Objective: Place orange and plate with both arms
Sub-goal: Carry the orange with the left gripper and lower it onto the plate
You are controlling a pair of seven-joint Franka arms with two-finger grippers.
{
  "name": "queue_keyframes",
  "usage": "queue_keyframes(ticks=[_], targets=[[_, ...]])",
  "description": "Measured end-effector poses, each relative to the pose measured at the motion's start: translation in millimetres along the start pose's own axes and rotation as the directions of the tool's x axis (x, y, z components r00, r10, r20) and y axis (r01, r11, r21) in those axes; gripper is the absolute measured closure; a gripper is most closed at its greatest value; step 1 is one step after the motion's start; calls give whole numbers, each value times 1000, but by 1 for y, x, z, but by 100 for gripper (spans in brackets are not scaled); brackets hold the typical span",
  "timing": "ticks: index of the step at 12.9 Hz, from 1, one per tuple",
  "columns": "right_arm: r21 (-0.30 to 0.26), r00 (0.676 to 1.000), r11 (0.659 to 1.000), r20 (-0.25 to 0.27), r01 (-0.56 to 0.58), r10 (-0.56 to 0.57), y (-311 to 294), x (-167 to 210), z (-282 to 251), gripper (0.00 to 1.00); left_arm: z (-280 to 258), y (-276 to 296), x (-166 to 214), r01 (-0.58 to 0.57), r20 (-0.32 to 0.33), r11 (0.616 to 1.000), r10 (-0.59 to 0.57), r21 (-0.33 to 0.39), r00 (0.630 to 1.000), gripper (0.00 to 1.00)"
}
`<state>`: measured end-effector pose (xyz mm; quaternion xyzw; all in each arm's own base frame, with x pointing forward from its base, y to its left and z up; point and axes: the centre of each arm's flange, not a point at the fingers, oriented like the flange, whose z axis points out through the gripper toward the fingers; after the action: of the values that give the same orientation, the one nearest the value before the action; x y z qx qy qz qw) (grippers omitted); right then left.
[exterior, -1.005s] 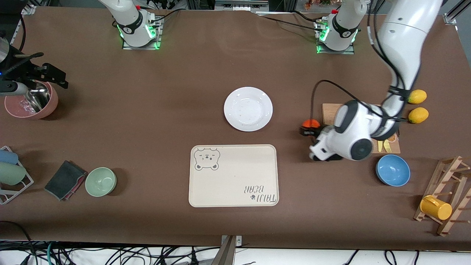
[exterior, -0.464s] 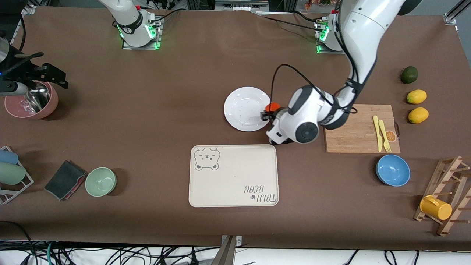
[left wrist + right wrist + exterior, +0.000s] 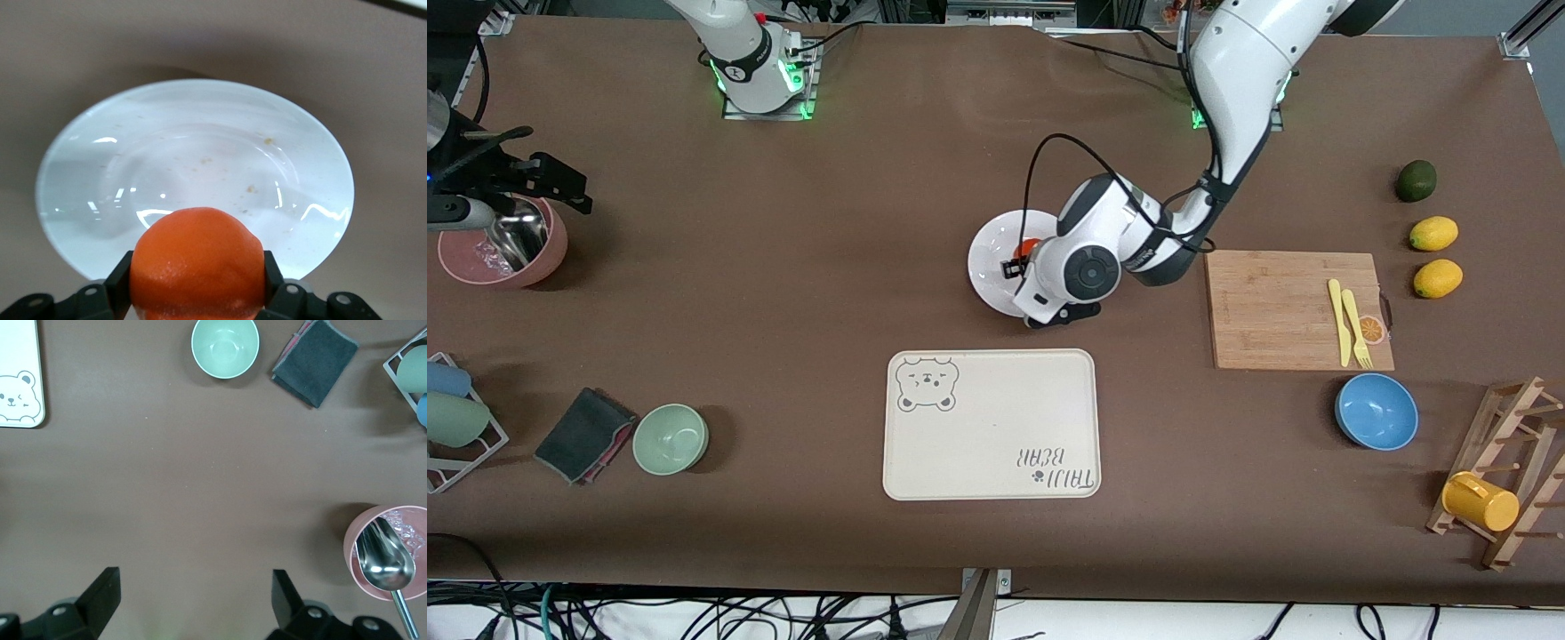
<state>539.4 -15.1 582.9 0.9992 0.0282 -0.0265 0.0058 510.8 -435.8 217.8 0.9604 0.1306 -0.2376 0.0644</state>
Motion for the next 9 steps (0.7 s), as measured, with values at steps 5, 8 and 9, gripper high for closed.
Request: queue_keyframes(ticks=[5, 8, 9], targets=[[0, 1000, 1000, 0, 0, 0, 0, 0, 0, 0, 29, -2, 10, 40, -2, 999, -40, -7, 999, 18], [0, 1000, 1000, 0, 0, 0, 0, 0, 0, 0, 22, 1, 10, 96, 10, 995, -96, -36, 995, 1], [0, 1000, 1000, 0, 0, 0, 0, 0, 0, 0, 13, 3, 11, 103, 4, 993, -103, -47, 995, 0]])
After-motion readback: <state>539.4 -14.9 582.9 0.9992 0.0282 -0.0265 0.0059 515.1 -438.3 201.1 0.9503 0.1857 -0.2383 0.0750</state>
